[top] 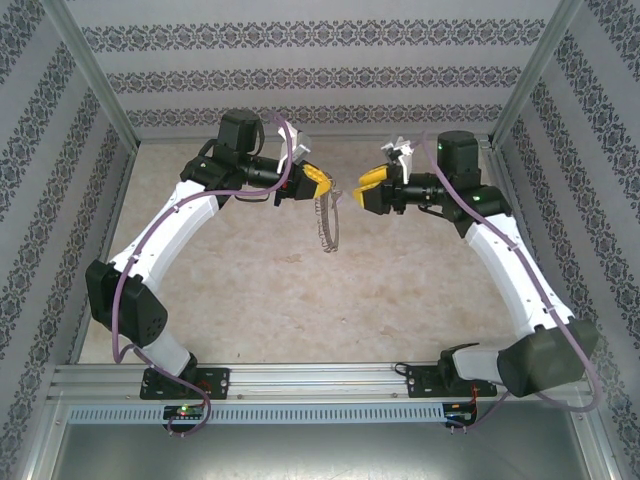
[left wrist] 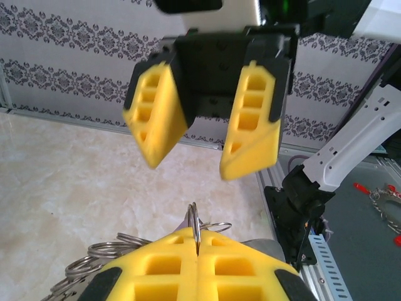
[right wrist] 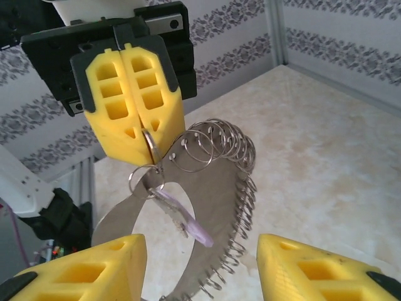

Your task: Put the keys on the keyring

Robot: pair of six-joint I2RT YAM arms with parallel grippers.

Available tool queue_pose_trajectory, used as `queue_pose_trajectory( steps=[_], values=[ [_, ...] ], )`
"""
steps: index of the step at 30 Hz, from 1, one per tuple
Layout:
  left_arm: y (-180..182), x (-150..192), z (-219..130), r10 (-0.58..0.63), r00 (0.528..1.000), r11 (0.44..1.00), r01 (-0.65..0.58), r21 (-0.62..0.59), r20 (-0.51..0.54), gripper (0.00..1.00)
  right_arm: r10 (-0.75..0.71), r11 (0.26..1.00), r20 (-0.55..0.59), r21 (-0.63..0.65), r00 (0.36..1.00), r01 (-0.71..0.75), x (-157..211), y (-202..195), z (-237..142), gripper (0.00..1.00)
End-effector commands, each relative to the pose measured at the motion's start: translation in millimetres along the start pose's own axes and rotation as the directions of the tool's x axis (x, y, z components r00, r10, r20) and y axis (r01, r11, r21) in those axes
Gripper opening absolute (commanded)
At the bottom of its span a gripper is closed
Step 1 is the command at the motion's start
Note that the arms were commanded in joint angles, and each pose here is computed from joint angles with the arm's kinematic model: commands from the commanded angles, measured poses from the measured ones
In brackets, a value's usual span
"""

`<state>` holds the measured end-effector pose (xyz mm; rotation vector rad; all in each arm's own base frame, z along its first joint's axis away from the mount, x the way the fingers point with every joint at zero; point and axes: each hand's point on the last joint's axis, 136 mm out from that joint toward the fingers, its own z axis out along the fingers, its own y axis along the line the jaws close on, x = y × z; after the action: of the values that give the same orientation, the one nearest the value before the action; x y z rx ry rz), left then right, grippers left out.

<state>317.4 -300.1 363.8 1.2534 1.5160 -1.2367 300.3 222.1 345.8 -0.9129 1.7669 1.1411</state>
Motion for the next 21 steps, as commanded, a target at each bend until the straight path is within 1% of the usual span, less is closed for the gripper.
queue_pose_trajectory(
  steps=[1,10,15,21],
  values=[
    [-21,-22,-5,0.065,0.997,0.997,-0.067,0.048,0.052,0.0,-0.038,0.993,0.045,-0.106,0.998,0.042,-12,15,10,0.5],
    [-24,-25,-5,0.064,0.996,0.996,-0.067,0.06,0.055,0.0,-0.027,0.982,0.016,-0.188,1.0,0.029,-2,23,24,0.49],
    [-26,-27,-5,0.067,0.996,0.995,-0.071,0.063,0.058,0.0,-0.013,0.972,-0.005,-0.235,1.0,0.012,5,28,28,0.44],
    [-26,-28,-5,0.069,0.996,0.995,-0.073,0.065,0.059,0.0,-0.012,0.966,-0.011,-0.259,1.0,0.008,8,31,31,0.37]
  ],
)
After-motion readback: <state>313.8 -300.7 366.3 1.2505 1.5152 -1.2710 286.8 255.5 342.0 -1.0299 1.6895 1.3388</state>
